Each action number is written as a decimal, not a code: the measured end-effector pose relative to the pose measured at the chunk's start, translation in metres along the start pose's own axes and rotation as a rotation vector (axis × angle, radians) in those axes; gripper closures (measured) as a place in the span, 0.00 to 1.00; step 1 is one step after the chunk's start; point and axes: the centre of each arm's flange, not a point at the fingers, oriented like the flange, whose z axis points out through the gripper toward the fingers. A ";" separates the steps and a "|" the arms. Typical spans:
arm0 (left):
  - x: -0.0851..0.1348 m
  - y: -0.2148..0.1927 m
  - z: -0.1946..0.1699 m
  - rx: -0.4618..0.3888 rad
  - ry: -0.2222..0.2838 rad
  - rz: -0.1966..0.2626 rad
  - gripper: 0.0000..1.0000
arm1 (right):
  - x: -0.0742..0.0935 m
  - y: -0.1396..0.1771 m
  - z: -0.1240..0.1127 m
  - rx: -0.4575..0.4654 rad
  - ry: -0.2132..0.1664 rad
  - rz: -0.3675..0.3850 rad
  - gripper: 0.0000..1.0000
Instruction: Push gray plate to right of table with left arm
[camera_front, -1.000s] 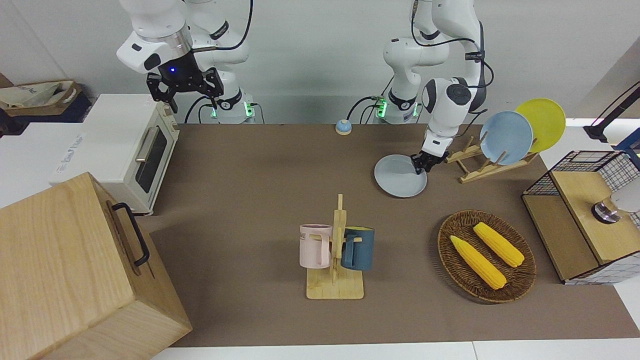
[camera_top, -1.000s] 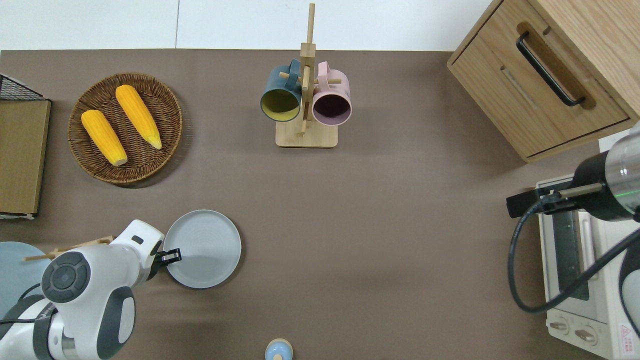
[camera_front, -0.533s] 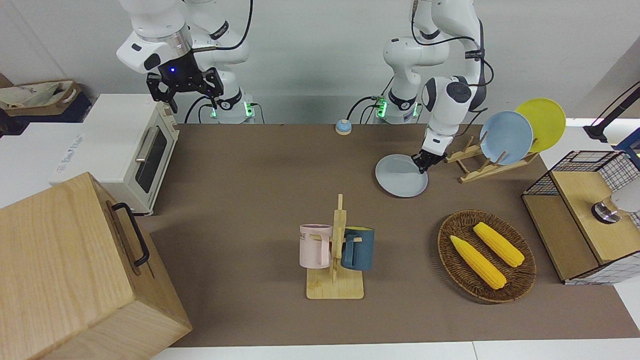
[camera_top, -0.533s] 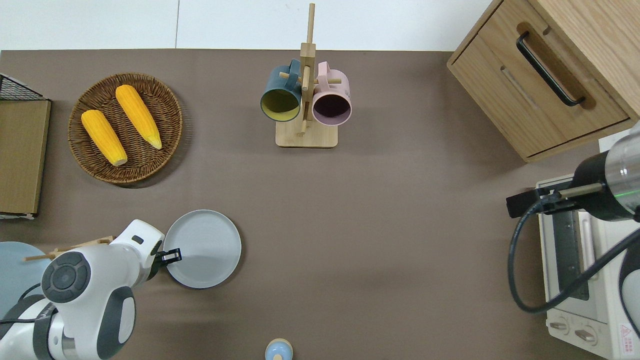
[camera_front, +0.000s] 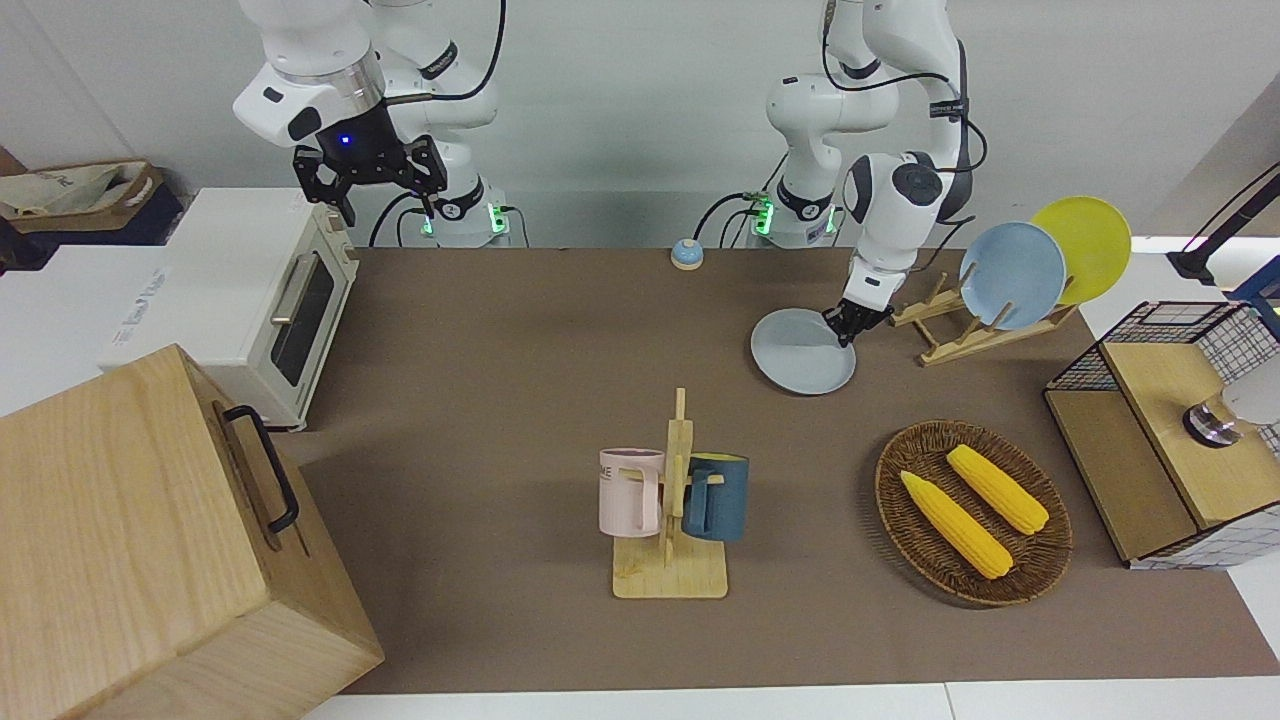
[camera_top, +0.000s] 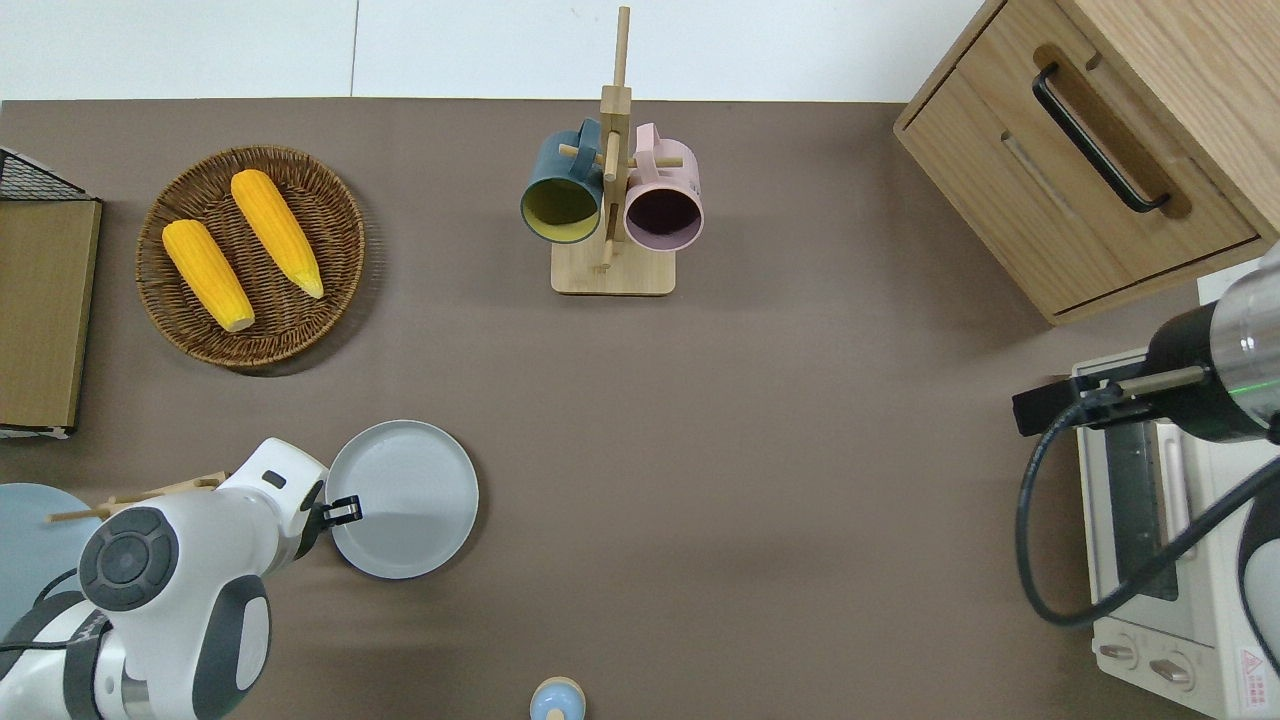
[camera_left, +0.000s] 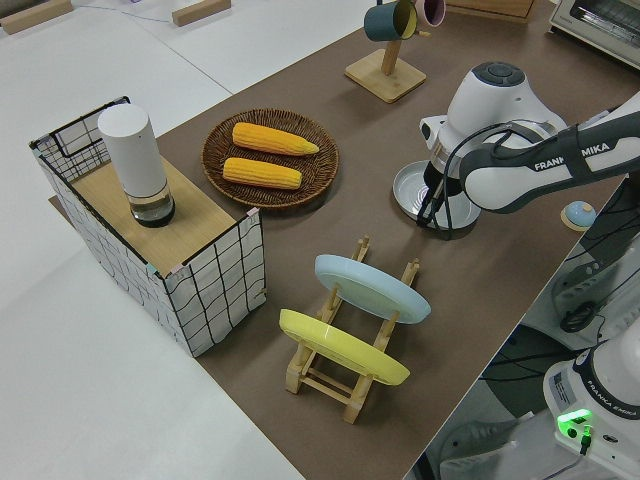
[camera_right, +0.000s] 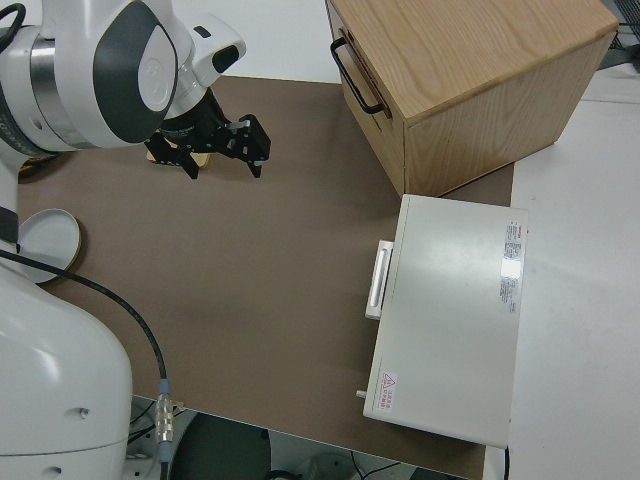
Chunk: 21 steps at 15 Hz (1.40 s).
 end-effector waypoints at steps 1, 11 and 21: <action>0.000 0.000 0.000 0.000 0.000 0.000 0.97 | 0.000 0.000 0.000 0.000 0.000 0.000 0.01; -0.022 0.071 0.002 -0.035 0.025 -0.081 0.97 | 0.000 0.000 0.000 0.000 0.000 0.000 0.01; -0.065 0.196 0.004 -0.088 0.032 -0.246 0.97 | 0.000 0.000 0.000 0.000 0.000 0.000 0.01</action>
